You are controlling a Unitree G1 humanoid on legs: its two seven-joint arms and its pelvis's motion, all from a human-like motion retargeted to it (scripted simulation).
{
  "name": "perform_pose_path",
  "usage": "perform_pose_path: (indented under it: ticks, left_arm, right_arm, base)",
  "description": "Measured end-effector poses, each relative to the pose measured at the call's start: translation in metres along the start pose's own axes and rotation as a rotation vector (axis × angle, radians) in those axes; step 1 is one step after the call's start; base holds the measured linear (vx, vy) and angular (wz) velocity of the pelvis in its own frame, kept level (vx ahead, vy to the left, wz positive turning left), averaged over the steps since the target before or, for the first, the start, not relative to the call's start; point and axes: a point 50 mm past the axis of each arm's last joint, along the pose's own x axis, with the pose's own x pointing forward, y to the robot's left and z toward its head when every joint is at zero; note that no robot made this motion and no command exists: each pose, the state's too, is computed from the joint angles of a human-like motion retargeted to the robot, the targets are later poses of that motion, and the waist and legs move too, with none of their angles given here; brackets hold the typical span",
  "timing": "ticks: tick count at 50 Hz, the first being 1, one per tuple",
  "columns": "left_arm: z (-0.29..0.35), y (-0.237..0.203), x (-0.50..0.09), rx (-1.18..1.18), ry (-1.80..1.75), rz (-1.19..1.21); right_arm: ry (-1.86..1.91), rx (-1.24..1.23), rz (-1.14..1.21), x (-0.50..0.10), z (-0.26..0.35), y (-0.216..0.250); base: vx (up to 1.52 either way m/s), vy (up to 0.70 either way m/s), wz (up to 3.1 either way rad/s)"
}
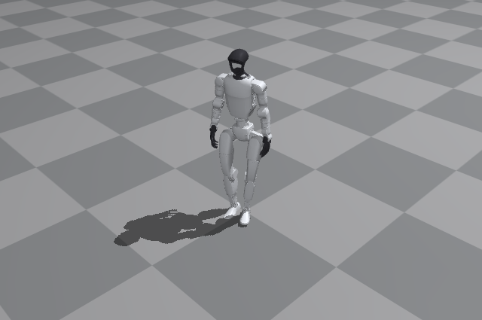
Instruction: In place motions
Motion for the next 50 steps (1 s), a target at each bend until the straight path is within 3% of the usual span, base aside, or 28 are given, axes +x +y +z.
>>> perform_pose_path:
  ticks: [5, 13, 20, 24, 38, 50]
  left_arm:
    - [0.015, -0.006, 0.000, 0.030, -0.055, -0.068]
    - [-0.049, -0.012, -0.002, -0.101, 0.184, -0.027]
    - [-0.084, -0.014, -0.010, -0.145, 0.318, -0.001]
    - [-0.089, -0.018, -0.010, -0.152, 0.317, -0.014]
    - [-0.049, -0.011, -0.002, -0.087, 0.177, -0.022]
    - [-0.047, -0.011, -0.002, -0.049, 0.181, -0.030]
  right_arm:
    - [0.080, -0.241, -0.019, 0.000, 0.000, -0.002]
    - [-0.004, -0.340, 0.042, 0.000, 0.026, 0.017]
    - [-0.138, -0.300, 0.069, -0.002, 0.048, 0.026]
    - [-0.065, -0.279, 0.074, 0.000, 0.028, 0.024]
    - [0.272, -0.157, 0.095, -0.007, -0.060, 0.018]
    - [0.254, -0.093, 0.112, -0.006, -0.059, 0.026]
  base:
    - [0.09, -0.01, 0.38]
    - [0.11, -0.06, 0.15]
    - [0.02, -0.08, 0.05]
    - [0.08, -0.03, -0.06]
    - [0.02, -0.02, 0.02]
    - [0.02, -0.02, -0.19]
